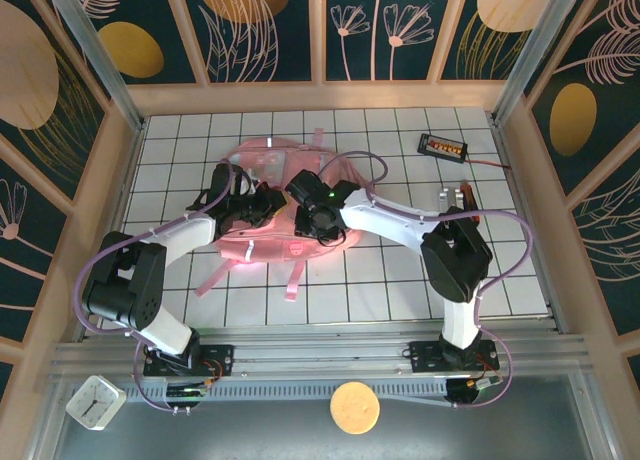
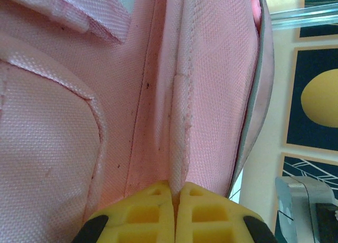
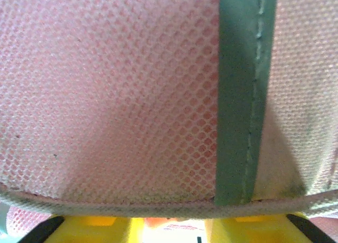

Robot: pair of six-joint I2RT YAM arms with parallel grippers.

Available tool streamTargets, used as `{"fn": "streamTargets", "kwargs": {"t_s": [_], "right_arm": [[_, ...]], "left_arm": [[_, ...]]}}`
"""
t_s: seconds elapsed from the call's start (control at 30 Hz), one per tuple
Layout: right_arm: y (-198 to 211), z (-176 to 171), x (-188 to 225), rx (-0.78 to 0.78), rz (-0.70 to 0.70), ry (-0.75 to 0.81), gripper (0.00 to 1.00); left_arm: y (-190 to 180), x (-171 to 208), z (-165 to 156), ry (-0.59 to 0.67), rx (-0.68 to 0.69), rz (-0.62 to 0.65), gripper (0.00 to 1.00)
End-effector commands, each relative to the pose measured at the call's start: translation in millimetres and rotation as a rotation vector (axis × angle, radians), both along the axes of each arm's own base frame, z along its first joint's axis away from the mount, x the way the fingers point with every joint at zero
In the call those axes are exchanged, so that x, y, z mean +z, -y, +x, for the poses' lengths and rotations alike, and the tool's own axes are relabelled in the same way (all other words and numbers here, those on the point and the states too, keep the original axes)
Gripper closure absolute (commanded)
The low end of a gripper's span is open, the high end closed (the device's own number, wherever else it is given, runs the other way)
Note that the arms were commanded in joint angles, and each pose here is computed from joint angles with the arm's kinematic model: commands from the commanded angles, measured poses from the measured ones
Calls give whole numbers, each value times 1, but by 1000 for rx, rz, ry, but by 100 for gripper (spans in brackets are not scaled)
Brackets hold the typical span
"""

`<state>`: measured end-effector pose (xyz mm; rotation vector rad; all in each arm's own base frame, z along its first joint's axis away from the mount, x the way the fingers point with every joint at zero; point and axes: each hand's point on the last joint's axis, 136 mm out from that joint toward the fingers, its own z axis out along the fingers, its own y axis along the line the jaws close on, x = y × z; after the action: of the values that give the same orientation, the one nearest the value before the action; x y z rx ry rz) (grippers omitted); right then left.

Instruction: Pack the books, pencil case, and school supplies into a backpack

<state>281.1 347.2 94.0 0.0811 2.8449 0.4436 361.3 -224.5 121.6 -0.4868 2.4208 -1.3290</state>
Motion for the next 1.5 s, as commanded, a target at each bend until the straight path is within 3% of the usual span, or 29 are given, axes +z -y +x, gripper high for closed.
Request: {"fn": "streamTargets", "kwargs": {"t_s": [0.0, 0.17, 0.33, 0.8, 1.0, 1.17, 1.23, 1.3, 1.47], "right_arm": [[7, 13, -1, -22, -68, 69, 70], [7, 16, -1, -21, -77, 82, 81], [13, 11, -3, -11, -98, 72, 100], [46, -12, -14, 88, -189, -1, 100], [74, -13, -9, 83, -137, -16, 100], [63, -8, -1, 152, -70, -13, 100], [54, -8, 1, 184, -40, -20, 100], [45, -8, 3, 216, -8, -34, 100], [31, -9, 15, 247, 95, -96, 100]], "left_arm": [[13, 31, -3, 68, -45, -76, 100], [13, 31, -4, 68, -47, -75, 100], [11, 29, -6, 71, -42, -62, 100], [-4, 11, -7, 69, -67, 90, 100], [-21, 5, -8, 55, -69, 148, 100], [-13, 14, -13, 71, -104, 76, 100], [-12, 20, -14, 76, -94, 50, 92], [-16, 24, -15, 70, -64, 56, 65], [-34, 44, -26, 24, 92, 27, 55]]}}
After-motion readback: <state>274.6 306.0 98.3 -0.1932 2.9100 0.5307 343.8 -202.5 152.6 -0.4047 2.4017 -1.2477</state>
